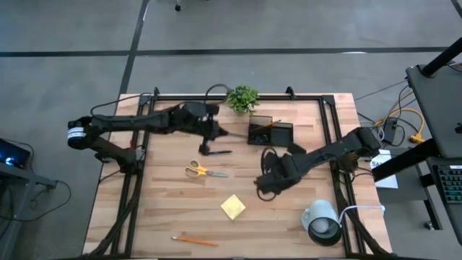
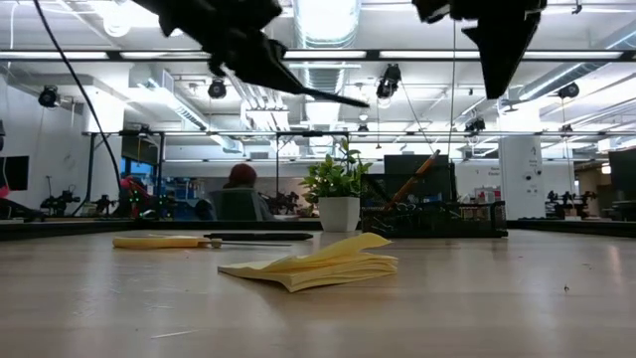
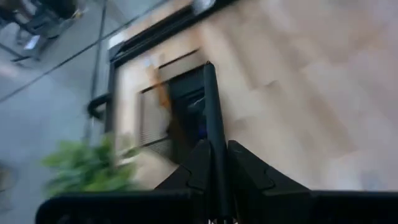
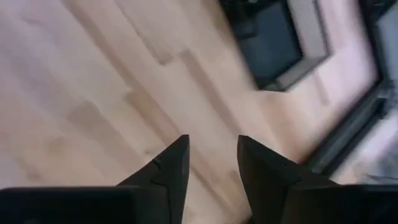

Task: Pick and place office supplies into organizer
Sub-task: Put the bottom black pen into the desk organizer, then put the black pen into the desk organizer

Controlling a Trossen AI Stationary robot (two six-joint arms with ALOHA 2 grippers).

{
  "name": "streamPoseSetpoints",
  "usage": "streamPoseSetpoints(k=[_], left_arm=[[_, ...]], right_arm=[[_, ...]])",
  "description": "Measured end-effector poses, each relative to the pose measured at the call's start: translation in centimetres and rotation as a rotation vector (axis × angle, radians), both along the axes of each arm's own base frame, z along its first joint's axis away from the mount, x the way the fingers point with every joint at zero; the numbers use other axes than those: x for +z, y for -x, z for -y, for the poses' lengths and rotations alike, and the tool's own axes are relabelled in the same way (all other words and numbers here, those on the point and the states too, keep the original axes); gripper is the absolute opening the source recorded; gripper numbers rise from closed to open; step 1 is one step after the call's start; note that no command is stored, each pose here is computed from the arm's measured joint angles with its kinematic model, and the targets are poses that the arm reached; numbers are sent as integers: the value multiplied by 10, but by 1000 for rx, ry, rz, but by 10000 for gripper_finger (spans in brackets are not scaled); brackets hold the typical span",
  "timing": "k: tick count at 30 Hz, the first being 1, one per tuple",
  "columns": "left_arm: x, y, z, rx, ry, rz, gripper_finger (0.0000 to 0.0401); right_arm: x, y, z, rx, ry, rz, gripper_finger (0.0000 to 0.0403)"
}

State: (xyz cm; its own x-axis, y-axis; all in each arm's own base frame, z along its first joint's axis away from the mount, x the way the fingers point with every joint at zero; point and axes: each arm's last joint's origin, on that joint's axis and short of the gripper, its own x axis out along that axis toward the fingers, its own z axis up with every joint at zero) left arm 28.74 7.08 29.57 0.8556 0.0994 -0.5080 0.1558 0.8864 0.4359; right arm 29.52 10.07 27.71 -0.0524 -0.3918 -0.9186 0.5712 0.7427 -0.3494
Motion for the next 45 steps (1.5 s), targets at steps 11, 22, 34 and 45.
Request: streamPoseSetpoints(k=[11,22,34,45], left_arm=[[13,-87,-50,3,-329,-256,17],[-17,-153,-64,-37,-411,-455,17],[-52,-174,-51,-10,-461,-527,71],[-17,-154,-44,197,-276,-463,163]], right_arm=[[-2,17,-32,-116,-7,114,115],[-4,17,-33,-94,59,150,98],[-6,17,-32,-65,103,158,93],[-9,17,-31,-66,105,155,96]])
